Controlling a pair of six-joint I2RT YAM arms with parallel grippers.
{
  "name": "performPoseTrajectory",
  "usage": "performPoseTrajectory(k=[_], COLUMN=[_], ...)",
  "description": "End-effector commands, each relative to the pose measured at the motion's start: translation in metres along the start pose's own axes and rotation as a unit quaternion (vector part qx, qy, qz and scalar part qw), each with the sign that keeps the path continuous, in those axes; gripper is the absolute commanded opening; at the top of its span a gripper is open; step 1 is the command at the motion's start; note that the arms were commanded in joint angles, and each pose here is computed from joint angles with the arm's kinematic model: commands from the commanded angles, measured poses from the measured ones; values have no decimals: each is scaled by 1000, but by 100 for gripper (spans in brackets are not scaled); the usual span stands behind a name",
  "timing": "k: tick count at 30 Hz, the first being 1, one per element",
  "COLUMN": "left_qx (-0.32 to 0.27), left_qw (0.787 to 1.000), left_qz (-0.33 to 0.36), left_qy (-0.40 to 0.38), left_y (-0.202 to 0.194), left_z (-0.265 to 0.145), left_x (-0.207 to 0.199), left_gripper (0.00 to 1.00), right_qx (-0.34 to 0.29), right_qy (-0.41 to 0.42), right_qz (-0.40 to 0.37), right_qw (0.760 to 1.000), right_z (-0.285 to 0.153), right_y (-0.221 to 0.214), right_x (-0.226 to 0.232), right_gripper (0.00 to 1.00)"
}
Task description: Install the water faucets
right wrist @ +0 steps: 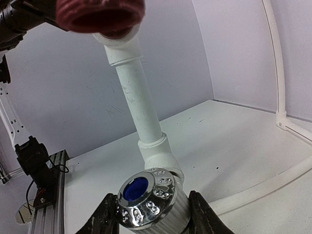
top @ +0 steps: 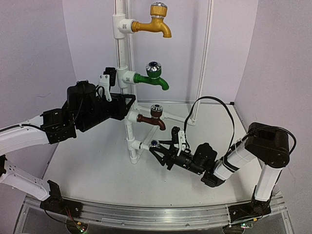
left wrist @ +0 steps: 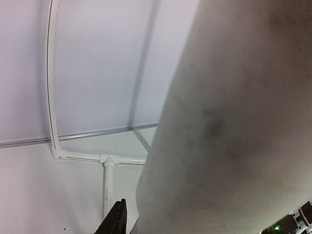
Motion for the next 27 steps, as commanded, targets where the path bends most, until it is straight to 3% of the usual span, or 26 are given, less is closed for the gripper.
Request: performPoseTrajectory(k=[1, 4, 8, 12, 15, 18, 20, 25, 27], left_qx=[115, 117, 115, 114, 113, 108, 100, 76, 66], left_qw=[989, 988, 989, 989, 989, 990, 991, 994, 995], left_qz=[-96, -97, -97, -97, -95, -89, -84, -71, -68], left_qy=[3, 2, 1, 3, 6, 12, 14, 15, 12], left_y=[-38, -39, -37, -38, -38, -38, -35, -23, -17], left_z=[-5, -5, -5, -5, -4, -4, -6, -14, -19], left_x=[5, 4, 3, 4, 5, 7, 7, 7, 7], left_gripper=[0, 0, 0, 0, 0, 4, 16, 68, 95], right_qx=[13, 22, 43, 125, 181, 237, 262, 303, 314], right_qy=[-70, -61, -46, -73, -71, -89, -119, -176, -203], right_qz=[642, 645, 555, 394, 294, 207, 158, 76, 50], right_qw=[763, 762, 829, 907, 936, 945, 945, 934, 926], right_z=[-15, -14, -8, -13, -19, -32, -44, -72, -81], right_y=[-69, -70, -46, -27, -16, -10, -4, 10, 11], right_x=[-75, -80, -85, -91, -94, -99, -106, -117, -121], right_gripper=[14, 18, 33, 66, 90, 98, 98, 98, 98])
Point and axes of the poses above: each gripper's point midway between its finger pads, its own z axis out along the fingers, its own x axis along the line the jaws close on, y = z × x, the point moved 7 cm from there along -z, back along the fingers, and after that the axes turned 15 degrees about -z, right-handed, at the moved point
